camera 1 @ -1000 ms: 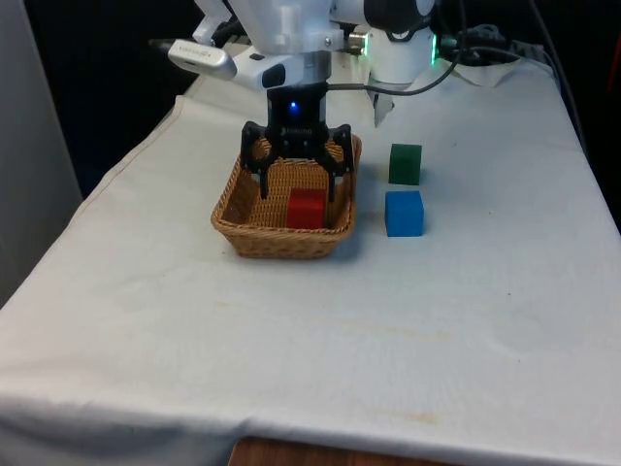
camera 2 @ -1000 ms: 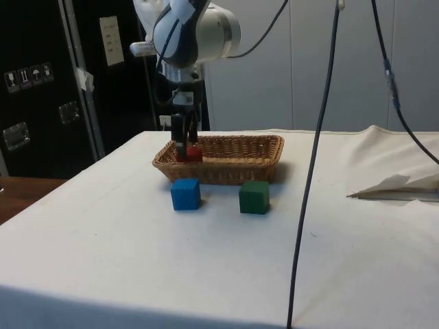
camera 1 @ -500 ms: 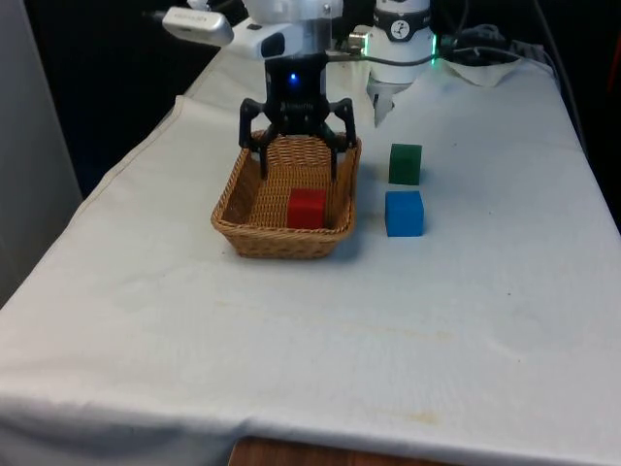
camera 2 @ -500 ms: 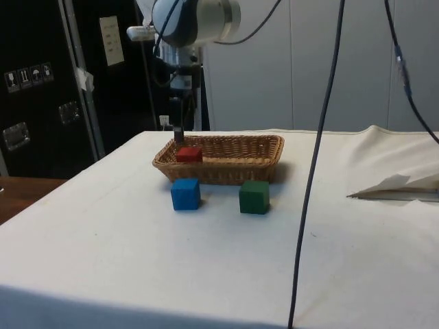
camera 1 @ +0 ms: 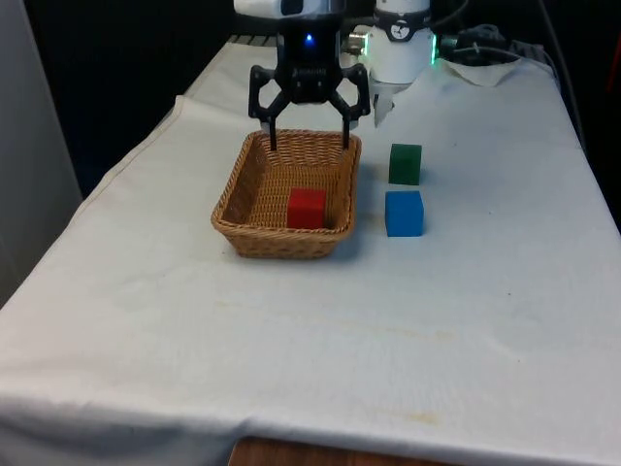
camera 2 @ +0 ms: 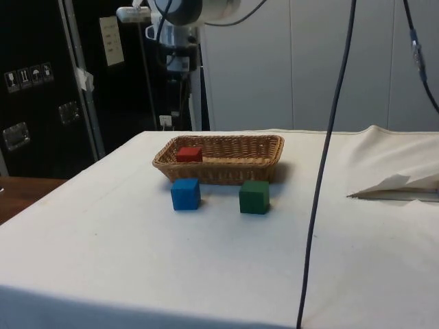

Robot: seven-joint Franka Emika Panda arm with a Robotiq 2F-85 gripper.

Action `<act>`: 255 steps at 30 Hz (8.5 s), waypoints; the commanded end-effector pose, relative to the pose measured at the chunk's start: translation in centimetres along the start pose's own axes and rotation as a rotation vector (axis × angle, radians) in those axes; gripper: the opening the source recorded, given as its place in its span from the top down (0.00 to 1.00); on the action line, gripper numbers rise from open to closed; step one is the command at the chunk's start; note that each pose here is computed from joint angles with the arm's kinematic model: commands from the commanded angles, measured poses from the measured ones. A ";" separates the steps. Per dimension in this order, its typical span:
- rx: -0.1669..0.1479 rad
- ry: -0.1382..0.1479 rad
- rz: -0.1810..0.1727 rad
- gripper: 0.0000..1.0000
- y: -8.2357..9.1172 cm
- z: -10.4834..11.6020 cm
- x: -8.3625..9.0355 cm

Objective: Pick up exactly two blocks and place them into the basket.

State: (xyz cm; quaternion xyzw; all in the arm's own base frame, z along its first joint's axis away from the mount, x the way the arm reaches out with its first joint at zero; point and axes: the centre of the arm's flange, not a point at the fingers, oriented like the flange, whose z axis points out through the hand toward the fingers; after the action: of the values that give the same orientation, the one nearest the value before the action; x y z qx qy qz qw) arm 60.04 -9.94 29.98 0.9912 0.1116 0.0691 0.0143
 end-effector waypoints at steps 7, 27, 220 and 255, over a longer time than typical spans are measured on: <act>-0.027 0.000 -0.044 0.00 -1.0 -1.7 0.2; -0.094 -0.023 -0.088 0.00 -5.5 -2.2 2.2; -0.015 -0.135 -0.325 0.00 -14.1 11.4 -0.2; -0.026 -0.130 -0.371 0.00 -12.5 12.2 -1.1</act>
State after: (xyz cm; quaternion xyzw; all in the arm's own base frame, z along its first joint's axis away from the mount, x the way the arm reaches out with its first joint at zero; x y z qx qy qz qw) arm 57.91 2.01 17.32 0.9562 0.2889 -0.0005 0.0471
